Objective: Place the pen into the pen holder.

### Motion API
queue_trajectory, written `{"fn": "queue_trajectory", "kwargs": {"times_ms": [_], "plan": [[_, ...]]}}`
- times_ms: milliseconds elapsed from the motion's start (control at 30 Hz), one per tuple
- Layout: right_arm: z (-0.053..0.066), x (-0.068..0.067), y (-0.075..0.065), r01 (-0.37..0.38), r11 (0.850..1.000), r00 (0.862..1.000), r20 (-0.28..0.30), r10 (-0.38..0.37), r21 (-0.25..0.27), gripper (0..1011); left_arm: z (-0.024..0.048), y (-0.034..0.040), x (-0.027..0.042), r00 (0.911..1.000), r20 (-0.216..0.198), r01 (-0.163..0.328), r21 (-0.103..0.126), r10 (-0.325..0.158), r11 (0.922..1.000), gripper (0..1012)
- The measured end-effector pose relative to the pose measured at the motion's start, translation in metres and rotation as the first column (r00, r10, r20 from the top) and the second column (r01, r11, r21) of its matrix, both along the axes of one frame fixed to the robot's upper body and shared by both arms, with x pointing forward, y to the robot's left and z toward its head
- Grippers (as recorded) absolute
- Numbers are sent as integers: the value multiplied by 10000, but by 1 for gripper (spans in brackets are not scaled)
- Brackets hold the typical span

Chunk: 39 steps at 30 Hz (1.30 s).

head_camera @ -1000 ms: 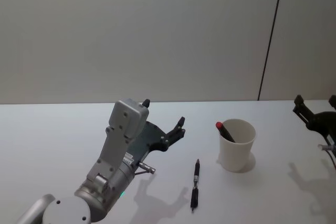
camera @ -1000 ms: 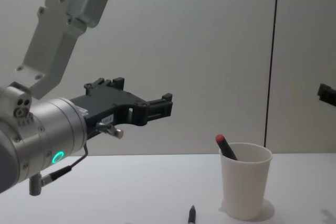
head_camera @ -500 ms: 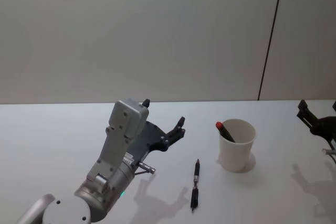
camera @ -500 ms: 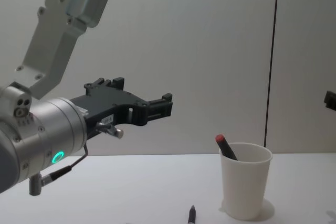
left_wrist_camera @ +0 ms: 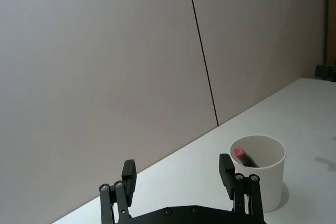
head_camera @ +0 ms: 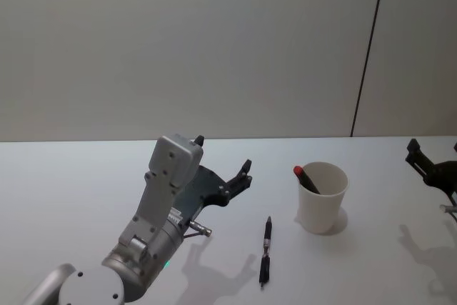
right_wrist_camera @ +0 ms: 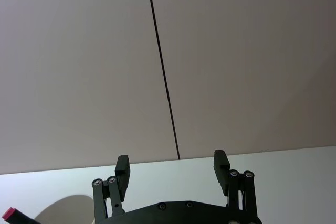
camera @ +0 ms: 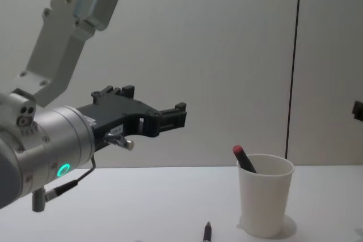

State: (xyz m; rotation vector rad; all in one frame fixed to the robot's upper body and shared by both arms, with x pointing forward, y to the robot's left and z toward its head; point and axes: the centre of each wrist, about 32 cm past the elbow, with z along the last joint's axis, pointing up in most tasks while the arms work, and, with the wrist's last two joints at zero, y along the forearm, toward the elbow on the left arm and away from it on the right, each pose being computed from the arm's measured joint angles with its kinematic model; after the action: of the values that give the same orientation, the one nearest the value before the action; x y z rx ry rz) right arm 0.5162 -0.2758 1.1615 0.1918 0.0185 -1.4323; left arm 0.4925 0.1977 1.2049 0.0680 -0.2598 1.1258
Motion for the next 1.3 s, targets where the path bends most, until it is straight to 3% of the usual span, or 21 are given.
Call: {"fn": "queue_trajectory", "kwargs": {"times_ms": [400,767,1067,1167,1200,1300], "plan": [[-1,-4,-6,14,10000,10000,-22,-14,-8,1001,13,-28,69,9965,-837,7,-114,-16,9999,1004],[-4,-6,-7,14,10000,10000,-36,-14,-12,1001,-13,-66,175,9814,-1911,114,-362,-182,9993,1004],[-4,-7,-7,12,10000,10000,-37,-12,-12,1001,-48,-119,243,9573,-2884,48,-496,-189,9988,1004],[-4,-6,-7,12,10000,10000,-36,-12,-12,1001,-71,-153,272,9419,-3355,-1,-490,-164,9988,1004],[-4,-6,-7,12,10000,10000,-36,-12,-12,1001,-71,-153,272,9419,-3355,-1,-490,-164,9988,1004],[-4,-6,-7,12,10000,10000,-36,-12,-13,1001,-96,-180,297,9281,-3721,-37,-447,-132,9990,1004]]}}
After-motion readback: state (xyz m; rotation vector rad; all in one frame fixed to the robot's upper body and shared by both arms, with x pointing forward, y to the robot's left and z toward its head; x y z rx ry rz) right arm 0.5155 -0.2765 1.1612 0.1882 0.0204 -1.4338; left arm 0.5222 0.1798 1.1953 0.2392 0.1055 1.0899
